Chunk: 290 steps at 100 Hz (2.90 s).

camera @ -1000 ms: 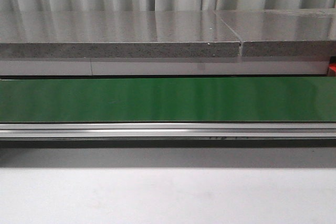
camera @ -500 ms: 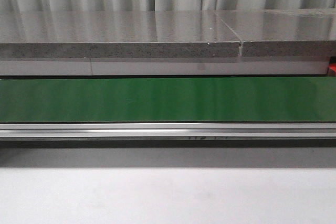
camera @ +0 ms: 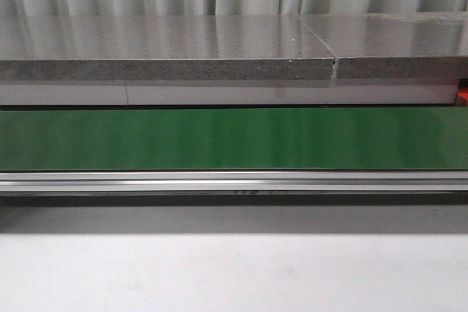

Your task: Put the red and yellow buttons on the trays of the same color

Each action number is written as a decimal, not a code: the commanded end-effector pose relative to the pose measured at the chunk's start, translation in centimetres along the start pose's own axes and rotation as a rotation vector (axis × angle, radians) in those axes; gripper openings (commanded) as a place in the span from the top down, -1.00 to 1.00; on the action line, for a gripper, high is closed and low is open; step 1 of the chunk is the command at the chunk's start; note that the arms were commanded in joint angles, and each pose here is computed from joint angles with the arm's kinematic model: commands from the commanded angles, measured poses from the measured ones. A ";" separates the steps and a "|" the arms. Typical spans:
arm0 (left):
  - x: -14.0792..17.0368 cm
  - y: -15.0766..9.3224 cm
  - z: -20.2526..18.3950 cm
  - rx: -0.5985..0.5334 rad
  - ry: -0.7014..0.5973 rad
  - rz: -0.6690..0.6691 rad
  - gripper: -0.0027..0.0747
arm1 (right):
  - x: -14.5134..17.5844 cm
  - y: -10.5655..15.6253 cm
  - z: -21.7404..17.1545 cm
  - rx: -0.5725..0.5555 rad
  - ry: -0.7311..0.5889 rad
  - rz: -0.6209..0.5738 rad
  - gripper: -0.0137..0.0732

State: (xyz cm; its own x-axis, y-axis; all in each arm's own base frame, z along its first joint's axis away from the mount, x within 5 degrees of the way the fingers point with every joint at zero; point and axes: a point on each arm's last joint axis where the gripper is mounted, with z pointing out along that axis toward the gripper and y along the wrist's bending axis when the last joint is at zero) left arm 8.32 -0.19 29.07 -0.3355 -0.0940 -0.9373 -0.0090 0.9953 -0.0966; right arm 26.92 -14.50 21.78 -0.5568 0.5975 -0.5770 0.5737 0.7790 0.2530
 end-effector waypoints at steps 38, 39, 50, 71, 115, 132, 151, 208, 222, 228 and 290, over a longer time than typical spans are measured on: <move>-1.5 -0.3 -0.3 0.028 -0.096 0.007 0.98 | 0.7 9.1 -11.5 -0.292 -0.277 -0.328 -0.61; -1.5 -0.3 -0.3 0.028 -0.096 0.007 0.98 | 0.8 9.2 -11.8 -0.297 -0.281 -0.335 -0.61; -1.5 -0.3 -0.3 0.029 -0.098 0.007 0.98 | 2.4 10.4 -13.5 -0.363 -0.276 -0.428 -0.61; -1.5 -0.3 -0.3 0.029 -0.098 0.007 0.98 | 5.9 10.4 -15.4 -0.437 -0.247 -0.503 -0.61; -1.5 -0.3 -0.3 0.029 -0.098 0.007 0.98 | 10.2 7.7 -18.3 -0.487 -0.283 -0.534 0.39; -1.5 -0.3 -0.3 0.029 -0.098 0.007 0.98 | 10.2 7.5 -18.8 -0.493 -0.301 -0.534 0.85; -1.5 -0.3 -0.3 0.029 -0.098 0.007 0.98 | 10.3 7.5 -18.8 -0.494 -0.293 -0.535 0.84; -1.4 -0.3 -0.3 0.027 -0.091 0.007 -0.54 | 10.3 7.5 -18.8 -0.494 -0.293 -0.535 0.84; -1.3 -0.3 -0.3 0.024 -0.078 0.007 -0.82 | 10.3 7.5 -18.8 -0.494 -0.293 -0.535 0.84; -1.2 -0.3 -0.3 0.022 -0.072 0.007 -0.80 | 10.3 7.5 -18.8 -0.494 -0.293 -0.535 0.84; -7.8 5.2 5.8 -0.445 0.103 -0.306 -0.80 | 10.3 7.5 -18.8 -0.494 -0.294 -0.535 0.84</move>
State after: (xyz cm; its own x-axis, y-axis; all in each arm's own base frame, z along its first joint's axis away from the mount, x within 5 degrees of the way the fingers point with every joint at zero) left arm 14.39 4.51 33.04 -0.3901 -0.3662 -0.8449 -0.4789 0.8644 -0.1535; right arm 14.04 1.17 31.03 -0.5326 0.0903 -0.8415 -0.1000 0.9806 0.1686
